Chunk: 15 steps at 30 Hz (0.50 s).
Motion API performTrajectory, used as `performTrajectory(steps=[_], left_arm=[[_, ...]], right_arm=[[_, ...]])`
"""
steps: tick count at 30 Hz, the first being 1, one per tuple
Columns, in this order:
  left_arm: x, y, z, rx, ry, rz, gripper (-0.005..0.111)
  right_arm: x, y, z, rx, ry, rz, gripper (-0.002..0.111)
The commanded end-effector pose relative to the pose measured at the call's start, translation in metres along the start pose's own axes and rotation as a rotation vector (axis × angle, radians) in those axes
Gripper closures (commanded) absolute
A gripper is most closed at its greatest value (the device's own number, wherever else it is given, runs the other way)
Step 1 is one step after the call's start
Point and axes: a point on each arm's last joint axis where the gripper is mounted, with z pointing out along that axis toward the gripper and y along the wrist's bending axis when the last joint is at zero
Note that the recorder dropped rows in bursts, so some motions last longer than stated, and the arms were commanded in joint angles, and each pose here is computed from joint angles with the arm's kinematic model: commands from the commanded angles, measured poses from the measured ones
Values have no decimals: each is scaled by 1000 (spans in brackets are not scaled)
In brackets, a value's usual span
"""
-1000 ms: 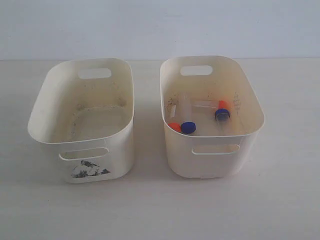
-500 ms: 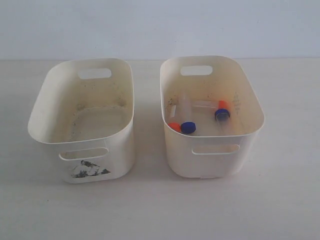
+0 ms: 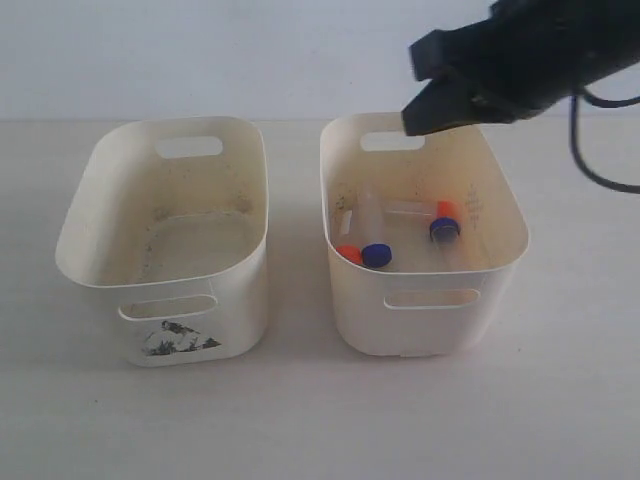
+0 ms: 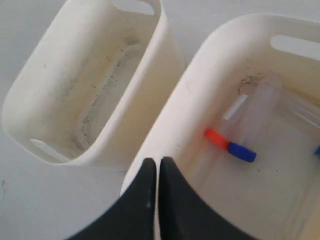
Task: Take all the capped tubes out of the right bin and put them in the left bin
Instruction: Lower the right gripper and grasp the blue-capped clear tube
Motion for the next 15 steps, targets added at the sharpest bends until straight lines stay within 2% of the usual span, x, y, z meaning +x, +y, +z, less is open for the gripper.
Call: performTrajectory(steps=[1,4,8,15], left_arm=[[-3,0,-1,-1,-21,-13,102],[-3,0,-1,-1,-21,-13,102],[-3,0,-1,-1,-21,-13,102],[-3,0,-1,-1,-21,-13,102]], right_arm=[[-9,-21,55,56,118,58,105],[-9,-36,81,69,166,90,87],[-6,-53,108,99,179,159,46],[1,-71,132,156,163,193,47]])
